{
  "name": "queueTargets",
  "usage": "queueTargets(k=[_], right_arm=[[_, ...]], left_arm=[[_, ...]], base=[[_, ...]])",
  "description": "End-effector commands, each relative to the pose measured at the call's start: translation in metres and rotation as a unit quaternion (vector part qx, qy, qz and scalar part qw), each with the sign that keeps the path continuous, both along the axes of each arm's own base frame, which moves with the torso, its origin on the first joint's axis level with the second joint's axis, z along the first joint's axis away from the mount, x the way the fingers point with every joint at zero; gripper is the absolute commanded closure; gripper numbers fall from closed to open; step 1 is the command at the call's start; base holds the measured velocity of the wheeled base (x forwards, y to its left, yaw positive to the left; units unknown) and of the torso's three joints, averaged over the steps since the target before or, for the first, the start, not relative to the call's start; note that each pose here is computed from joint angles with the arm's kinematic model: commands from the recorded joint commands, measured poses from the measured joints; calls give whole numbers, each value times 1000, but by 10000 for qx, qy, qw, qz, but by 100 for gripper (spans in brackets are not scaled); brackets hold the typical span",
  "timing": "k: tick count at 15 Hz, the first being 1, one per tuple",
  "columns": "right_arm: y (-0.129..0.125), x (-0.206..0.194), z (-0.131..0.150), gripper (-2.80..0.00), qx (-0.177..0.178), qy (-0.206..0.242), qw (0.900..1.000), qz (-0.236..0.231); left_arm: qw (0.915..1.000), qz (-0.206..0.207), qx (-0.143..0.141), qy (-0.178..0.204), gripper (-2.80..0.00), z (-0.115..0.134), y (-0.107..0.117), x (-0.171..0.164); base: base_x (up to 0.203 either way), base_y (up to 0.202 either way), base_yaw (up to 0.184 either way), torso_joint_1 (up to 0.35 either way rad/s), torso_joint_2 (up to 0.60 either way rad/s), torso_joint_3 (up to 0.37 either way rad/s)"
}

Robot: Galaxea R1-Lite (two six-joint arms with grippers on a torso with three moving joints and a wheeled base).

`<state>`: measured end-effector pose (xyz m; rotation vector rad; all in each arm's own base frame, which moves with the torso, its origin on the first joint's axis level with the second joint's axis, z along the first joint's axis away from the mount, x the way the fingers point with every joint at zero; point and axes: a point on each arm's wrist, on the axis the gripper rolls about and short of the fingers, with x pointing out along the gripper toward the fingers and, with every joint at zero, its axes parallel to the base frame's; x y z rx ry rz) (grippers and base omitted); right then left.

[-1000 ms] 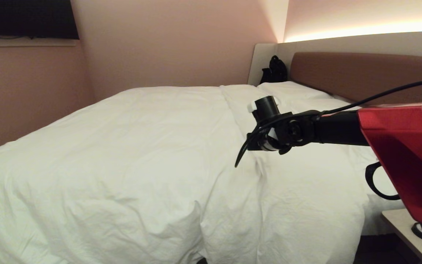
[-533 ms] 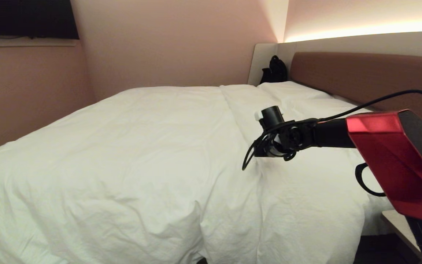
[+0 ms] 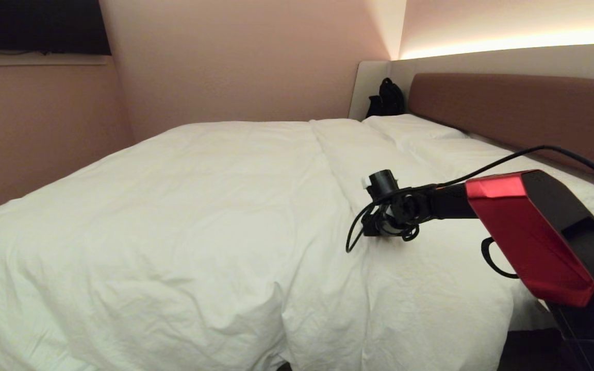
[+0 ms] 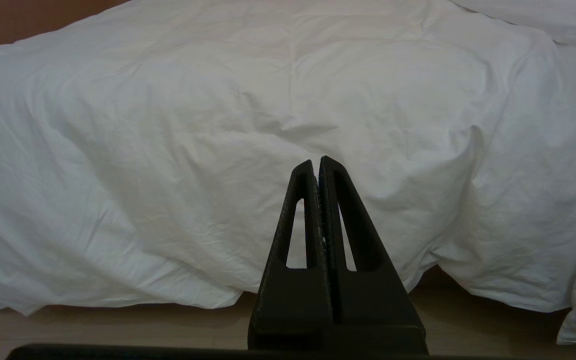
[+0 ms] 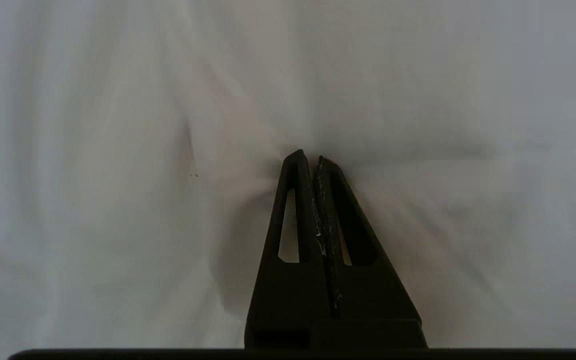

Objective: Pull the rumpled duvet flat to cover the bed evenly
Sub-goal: Flatten the corners of the folded blanket

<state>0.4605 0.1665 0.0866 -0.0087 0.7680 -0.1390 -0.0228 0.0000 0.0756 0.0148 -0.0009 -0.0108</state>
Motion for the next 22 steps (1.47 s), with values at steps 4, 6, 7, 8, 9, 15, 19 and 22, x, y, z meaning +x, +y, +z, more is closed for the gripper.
queueTargets(k=[4,6,7,8,9,15,19,22], right_arm=[[-1,-10,-24,0,-181,513,9985,37],[5,-20,-27,0,-246,661,9974,131],[6,-24,-26,0,-260,692,9971,162],[8,-30,-26,0,-289,753,9965,202],[10,-37,-23,0,-313,798,9960,257],[26,-81,-2,0,-261,974,9923,717],[28,-117,43,0,-7,717,9919,1048],[15,-148,97,0,302,158,9925,1178]], left_arm=[[10000,1,3,-3,0,0,0,0],[10000,1,3,-3,0,0,0,0],[10000,1,3,-3,0,0,0,0],[10000,1,3,-3,0,0,0,0],[10000,1,3,-3,0,0,0,0],[10000,1,3,-3,0,0,0,0],[10000,1,3,-3,0,0,0,0],[10000,1,3,-3,0,0,0,0]], base=[[0,0,0,0,0,0],[0,0,0,0,0,0],[0,0,0,0,0,0],[0,0,0,0,0,0],[0,0,0,0,0,0],[0,0,0,0,0,0],[0,0,0,0,0,0],[0,0,0,0,0,0]])
